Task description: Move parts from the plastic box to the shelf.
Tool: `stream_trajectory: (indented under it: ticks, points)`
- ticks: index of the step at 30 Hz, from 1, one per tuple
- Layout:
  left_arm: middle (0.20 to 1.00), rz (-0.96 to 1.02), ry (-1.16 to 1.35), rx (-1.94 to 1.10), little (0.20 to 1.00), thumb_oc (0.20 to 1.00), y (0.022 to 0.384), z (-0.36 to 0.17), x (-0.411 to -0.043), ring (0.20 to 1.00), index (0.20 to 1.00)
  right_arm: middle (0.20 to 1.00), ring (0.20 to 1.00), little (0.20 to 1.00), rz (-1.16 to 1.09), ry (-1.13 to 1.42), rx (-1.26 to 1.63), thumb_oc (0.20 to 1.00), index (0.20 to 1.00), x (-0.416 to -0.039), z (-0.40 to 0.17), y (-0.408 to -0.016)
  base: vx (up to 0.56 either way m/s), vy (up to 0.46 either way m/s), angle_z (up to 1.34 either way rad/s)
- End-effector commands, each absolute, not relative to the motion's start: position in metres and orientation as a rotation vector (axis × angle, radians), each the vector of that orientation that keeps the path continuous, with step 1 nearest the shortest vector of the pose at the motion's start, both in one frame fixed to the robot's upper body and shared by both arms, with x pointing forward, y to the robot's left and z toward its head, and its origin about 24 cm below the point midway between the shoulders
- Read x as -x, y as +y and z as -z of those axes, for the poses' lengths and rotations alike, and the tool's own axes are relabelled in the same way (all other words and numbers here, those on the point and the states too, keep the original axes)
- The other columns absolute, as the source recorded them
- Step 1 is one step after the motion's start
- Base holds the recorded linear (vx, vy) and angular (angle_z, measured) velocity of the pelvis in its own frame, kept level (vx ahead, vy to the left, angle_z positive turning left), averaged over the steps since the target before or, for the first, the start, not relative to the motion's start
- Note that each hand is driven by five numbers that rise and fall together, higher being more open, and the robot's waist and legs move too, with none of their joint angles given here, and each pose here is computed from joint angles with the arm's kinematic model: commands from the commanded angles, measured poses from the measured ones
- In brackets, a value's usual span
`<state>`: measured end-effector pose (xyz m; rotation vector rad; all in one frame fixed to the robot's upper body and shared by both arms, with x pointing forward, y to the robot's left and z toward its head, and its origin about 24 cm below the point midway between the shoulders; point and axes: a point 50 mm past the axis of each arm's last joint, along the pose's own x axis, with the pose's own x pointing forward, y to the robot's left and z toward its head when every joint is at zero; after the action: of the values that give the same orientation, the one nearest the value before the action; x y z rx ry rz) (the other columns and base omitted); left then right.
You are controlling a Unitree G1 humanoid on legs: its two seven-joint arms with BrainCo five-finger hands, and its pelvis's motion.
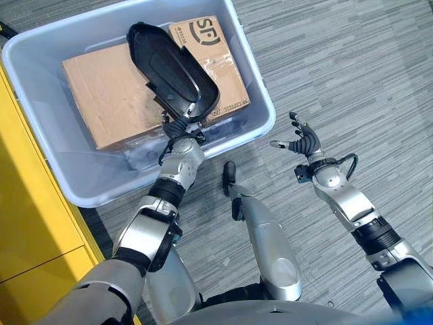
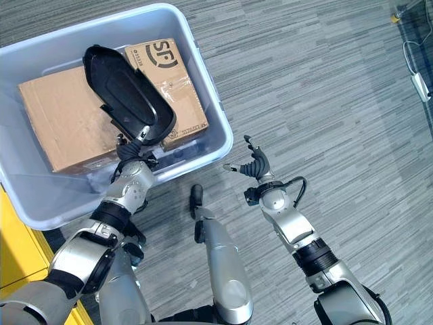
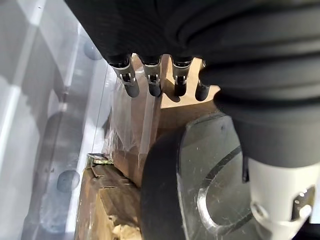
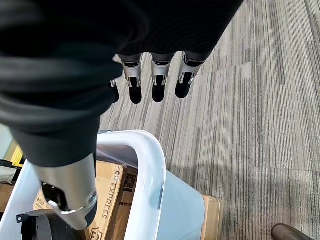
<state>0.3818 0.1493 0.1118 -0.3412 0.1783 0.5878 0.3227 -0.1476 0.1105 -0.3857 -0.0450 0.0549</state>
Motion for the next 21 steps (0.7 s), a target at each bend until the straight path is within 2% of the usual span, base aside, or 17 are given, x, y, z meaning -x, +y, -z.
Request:
stream_trajectory:
  ticks: [1,14,20,21]
  points:
    - [1.000,-0.456,0.069,0.431,1.000,1.000,0.128,-0.163,-0.399,1.000,1.000,1.000,1.000,1.000,-0.039,-0.110,0.381,1.000,1.000,-0.322,-0.126,-0.149,0.04,-0.079,-0.02]
    - [1.000,-0.636,0.047,0.334,1.000,1.000,0.169,-0.182,-0.405,1.000,1.000,1.000,1.000,1.000,-0.017,-0.089,0.369,1.000,1.000,-0.321,-0.125,-0.156,0.03,-0.038,-0.02]
    - [1.000,-0.610,0.036,0.349,1.000,1.000,0.174,-0.185,-0.406,1.000,1.000,1.000,1.000,1.000,-0.012,-0.086,0.369,1.000,1.000,-0.318,-0.122,-0.158,0.00,0.001,-0.02]
    - [0.856,-0.604,0.040,0.359,0.856,0.856,0.173,-0.183,-0.406,0.856,0.856,1.000,1.000,1.000,-0.013,-0.090,0.369,1.000,1.000,-0.317,-0.123,-0.159,0.01,0.007,-0.10]
